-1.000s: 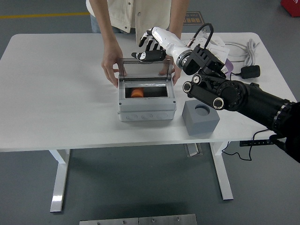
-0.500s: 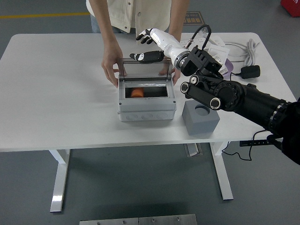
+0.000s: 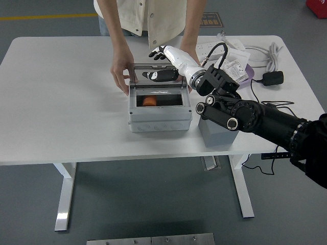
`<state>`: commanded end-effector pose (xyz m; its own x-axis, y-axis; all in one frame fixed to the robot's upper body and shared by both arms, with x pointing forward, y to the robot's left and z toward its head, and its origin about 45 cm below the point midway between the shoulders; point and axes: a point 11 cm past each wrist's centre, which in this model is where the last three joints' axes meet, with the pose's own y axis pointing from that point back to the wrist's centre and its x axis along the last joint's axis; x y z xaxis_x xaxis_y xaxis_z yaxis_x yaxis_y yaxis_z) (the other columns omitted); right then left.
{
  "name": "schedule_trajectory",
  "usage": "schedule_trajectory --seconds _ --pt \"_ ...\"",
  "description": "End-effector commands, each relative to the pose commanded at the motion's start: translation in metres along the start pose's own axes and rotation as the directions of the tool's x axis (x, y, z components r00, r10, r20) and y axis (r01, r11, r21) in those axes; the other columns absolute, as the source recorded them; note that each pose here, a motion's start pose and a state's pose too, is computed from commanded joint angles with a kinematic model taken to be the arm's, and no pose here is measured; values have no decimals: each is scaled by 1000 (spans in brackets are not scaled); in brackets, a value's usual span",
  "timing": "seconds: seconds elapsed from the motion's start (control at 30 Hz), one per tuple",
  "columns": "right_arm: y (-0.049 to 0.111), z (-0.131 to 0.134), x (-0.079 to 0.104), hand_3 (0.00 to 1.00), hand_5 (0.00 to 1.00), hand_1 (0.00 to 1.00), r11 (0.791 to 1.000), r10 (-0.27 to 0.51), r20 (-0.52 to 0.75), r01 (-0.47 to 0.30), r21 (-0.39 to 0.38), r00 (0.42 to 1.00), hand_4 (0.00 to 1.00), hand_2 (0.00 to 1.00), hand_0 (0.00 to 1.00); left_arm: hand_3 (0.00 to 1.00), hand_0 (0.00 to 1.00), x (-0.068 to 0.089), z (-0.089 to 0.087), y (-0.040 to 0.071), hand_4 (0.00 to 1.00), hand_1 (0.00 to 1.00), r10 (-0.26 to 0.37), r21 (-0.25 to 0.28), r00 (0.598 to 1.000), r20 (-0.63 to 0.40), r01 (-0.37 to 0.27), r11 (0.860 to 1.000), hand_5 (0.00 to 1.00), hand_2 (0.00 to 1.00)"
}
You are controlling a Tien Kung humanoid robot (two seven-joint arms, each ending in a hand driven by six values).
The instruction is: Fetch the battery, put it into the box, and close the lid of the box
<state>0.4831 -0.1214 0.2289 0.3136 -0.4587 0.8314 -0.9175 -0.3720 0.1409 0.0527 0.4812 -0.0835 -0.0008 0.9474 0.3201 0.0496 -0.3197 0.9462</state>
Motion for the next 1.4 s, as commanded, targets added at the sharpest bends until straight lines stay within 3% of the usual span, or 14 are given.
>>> schedule_trajectory --seconds 0.17,0.53,0.93,1.4 --pt "4 2 -8 753 444 718 1000 -19 -22 19 5 1000 842 724 804 830 751 -2 -2 0 477 833 -3 3 1000 -2 3 1000 2 784" --pt "7 -22 -2 748 459 719 997 -15 -87 22 76 996 833 721 804 829 751 -4 -4 -1 477 834 -8 5 1000 -10 8 1000 2 784" --pt "19 -19 -22 744 463 709 991 -105 -151 115 62 983 831 716 779 828 751 -7 -10 -2 476 835 -12 13 1000 -18 13 1000 2 784" --pt "26 -30 -23 739 462 700 984 -152 -192 167 68 970 823 711 762 827 751 -8 -15 -3 476 834 -14 22 1000 -21 14 1000 2 784"
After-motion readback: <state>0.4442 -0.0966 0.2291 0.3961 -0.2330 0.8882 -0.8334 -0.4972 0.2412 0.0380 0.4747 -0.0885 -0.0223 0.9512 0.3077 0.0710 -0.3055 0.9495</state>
